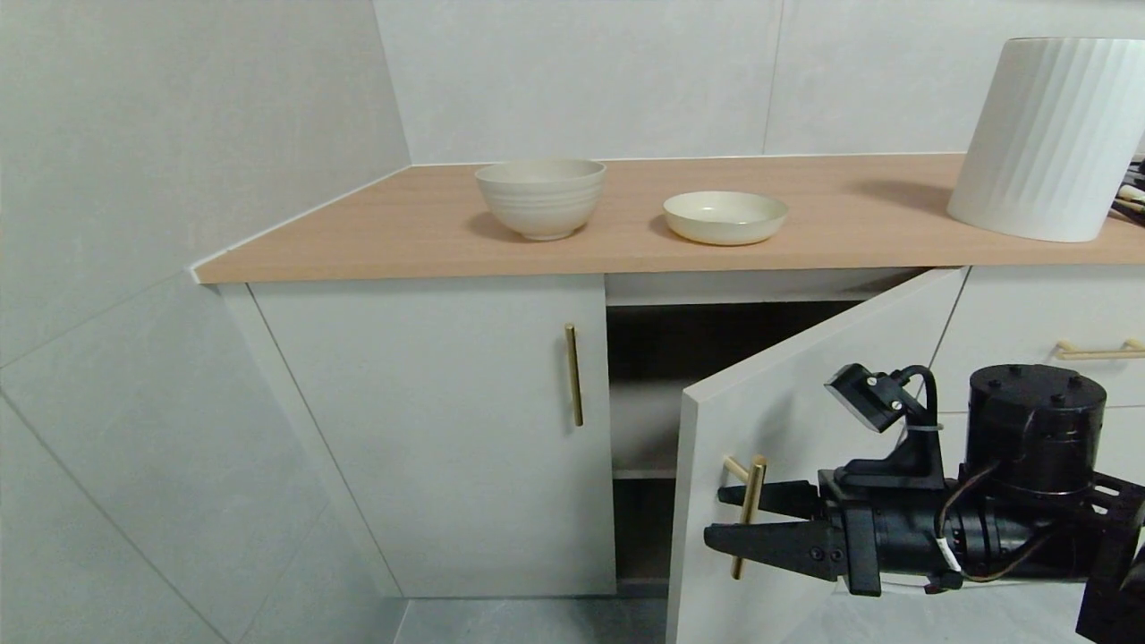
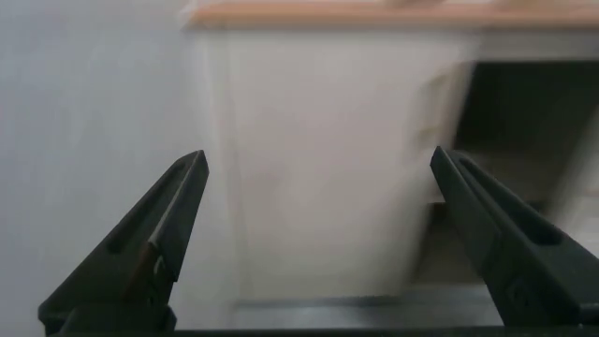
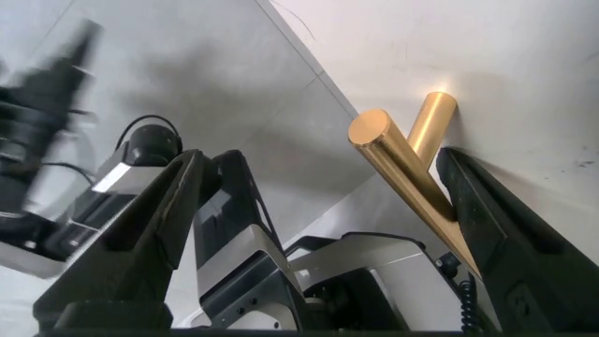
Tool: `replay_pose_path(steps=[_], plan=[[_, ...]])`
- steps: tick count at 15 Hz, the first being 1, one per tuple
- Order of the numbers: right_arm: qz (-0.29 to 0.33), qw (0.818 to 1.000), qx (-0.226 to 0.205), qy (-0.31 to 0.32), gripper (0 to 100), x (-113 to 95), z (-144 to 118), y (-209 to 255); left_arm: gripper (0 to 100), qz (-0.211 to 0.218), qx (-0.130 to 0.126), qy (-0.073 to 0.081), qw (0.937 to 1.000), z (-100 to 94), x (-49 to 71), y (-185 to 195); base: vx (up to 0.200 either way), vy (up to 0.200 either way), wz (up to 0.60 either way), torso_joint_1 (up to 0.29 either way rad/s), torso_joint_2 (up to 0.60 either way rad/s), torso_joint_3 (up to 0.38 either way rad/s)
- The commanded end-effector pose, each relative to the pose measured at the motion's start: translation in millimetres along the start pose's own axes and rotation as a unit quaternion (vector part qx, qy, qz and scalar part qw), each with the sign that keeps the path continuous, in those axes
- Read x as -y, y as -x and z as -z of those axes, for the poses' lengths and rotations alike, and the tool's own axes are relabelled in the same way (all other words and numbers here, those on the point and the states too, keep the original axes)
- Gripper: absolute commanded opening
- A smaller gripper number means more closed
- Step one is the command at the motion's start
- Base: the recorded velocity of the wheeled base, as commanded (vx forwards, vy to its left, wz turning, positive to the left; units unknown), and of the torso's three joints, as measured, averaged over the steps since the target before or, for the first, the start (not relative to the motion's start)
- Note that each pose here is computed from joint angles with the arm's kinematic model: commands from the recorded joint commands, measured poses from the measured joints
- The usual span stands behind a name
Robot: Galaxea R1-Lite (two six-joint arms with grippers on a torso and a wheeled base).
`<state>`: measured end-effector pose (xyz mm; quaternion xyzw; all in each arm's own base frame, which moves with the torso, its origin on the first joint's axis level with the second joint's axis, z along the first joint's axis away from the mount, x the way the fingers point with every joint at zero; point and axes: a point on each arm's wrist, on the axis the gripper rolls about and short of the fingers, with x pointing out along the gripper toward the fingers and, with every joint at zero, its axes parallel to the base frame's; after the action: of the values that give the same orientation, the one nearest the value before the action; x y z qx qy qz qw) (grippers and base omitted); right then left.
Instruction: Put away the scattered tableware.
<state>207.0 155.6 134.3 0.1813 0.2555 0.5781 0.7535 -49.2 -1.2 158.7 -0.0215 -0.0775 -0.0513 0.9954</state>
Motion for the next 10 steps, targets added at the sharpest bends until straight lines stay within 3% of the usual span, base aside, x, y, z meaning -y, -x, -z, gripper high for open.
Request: replay_pose_path(steps=[1,2,4,6,7,8,9,10], plan=[[0.000,1.000,-0.001,0.000,100,0,0,-1,100,0.109,-0.045,0.040,0.9923,-80.4,5.8,-32,0.000,0.000,0.00,0.000,0.00,0.000],[0.000,1.000,-0.001,0.000,100,0,0,-1,100,0.136,-0.055,0.054,0.9878,-100.0,6.7,-47,0.000,0.000,0.00,0.000,0.00,0.000],[-0.001,1.000,0.001,0.002,100,0,-1,-1,100,0.191,-0.130,0.112,0.9665,-115.8,6.0,-103,0.000,0.000,0.00,0.000,0.00,0.000],[-0.002,1.000,0.003,0.003,100,1,-1,-2,100,0.246,-0.210,0.139,0.9360,-100.2,7.3,-145,0.000,0.000,0.00,0.000,0.00,0.000],[-0.002,1.000,0.003,0.003,100,1,-1,-2,100,0.275,-0.273,0.154,0.9089,-82.3,15.1,-175,0.000,0.000,0.00,0.000,0.00,0.000],[-0.002,1.000,0.003,0.003,100,1,0,-2,100,0.280,-0.299,0.160,0.8980,-74.7,19.1,-187,0.000,0.000,0.00,0.000,0.00,0.000],[-0.003,1.000,0.002,0.003,100,1,0,-3,100,0.289,-0.337,0.174,0.8789,-59.5,27.0,-209,0.000,0.000,0.00,0.000,0.00,0.000],[-0.002,1.000,0.000,0.000,100,3,0,-4,100,0.298,-0.357,0.181,0.8664,-46.4,35.3,-228,0.000,0.000,0.00,0.000,0.00,0.000]])
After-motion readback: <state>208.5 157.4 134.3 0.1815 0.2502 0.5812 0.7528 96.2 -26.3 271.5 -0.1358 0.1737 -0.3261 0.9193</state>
